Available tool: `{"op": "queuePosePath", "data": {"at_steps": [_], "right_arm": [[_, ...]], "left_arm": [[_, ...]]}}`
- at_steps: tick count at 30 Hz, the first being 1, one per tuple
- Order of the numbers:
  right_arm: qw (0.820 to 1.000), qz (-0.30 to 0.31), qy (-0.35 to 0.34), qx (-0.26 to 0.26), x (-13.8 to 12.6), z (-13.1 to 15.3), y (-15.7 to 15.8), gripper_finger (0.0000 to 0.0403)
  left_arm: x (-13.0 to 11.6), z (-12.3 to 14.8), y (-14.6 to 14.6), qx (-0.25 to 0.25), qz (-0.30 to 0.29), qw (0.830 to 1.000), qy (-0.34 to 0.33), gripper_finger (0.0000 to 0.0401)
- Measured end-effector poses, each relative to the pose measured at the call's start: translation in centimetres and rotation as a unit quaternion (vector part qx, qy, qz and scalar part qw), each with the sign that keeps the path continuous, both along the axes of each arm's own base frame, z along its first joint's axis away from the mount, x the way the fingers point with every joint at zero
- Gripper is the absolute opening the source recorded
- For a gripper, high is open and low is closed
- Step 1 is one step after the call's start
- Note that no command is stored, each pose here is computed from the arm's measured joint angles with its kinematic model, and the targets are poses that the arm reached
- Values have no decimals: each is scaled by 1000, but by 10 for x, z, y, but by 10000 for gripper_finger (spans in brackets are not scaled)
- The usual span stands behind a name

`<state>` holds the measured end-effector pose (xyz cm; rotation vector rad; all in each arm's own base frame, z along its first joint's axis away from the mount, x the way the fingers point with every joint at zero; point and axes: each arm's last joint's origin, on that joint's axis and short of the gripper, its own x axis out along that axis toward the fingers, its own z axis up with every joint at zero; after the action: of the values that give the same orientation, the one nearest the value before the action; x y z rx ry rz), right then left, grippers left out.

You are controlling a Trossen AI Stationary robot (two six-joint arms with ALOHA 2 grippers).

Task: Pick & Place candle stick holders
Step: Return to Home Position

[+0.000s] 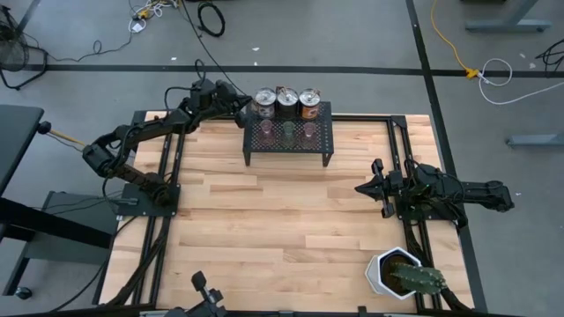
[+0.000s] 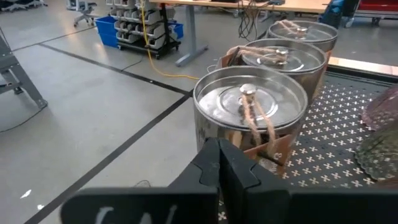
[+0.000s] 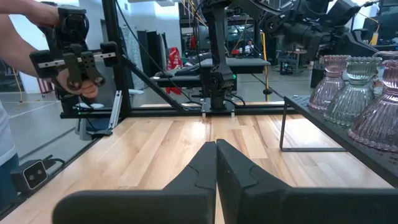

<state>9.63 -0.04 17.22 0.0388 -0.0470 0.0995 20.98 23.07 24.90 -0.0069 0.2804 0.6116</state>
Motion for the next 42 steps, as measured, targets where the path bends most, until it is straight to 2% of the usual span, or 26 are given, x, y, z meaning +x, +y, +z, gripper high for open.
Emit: {"op": "queuePosePath", "data": {"at_steps": [8,16,23,31,35,37,42], "right_arm": [[1000,0,0,0,0,0,0,9],[1000,0,0,0,0,0,0,9],[1000,0,0,0,0,0,0,9],[1000,0,0,0,0,0,0,9],[1000,0,0,0,0,0,0,9],[1000,0,0,0,0,0,0,9],[1000,0,0,0,0,0,0,9]], "left_arm": [[-9,19,-18,-7,-36,999,-4,0],[-15,35,-53,-33,-73,997,20,0],[-10,44,-89,-44,-140,989,29,0],[6,39,-131,-69,-226,969,68,0],[14,35,-148,-56,-238,967,77,0],[16,27,-155,-49,-244,966,68,0],[17,-1,-172,-74,-257,963,40,0]]}}
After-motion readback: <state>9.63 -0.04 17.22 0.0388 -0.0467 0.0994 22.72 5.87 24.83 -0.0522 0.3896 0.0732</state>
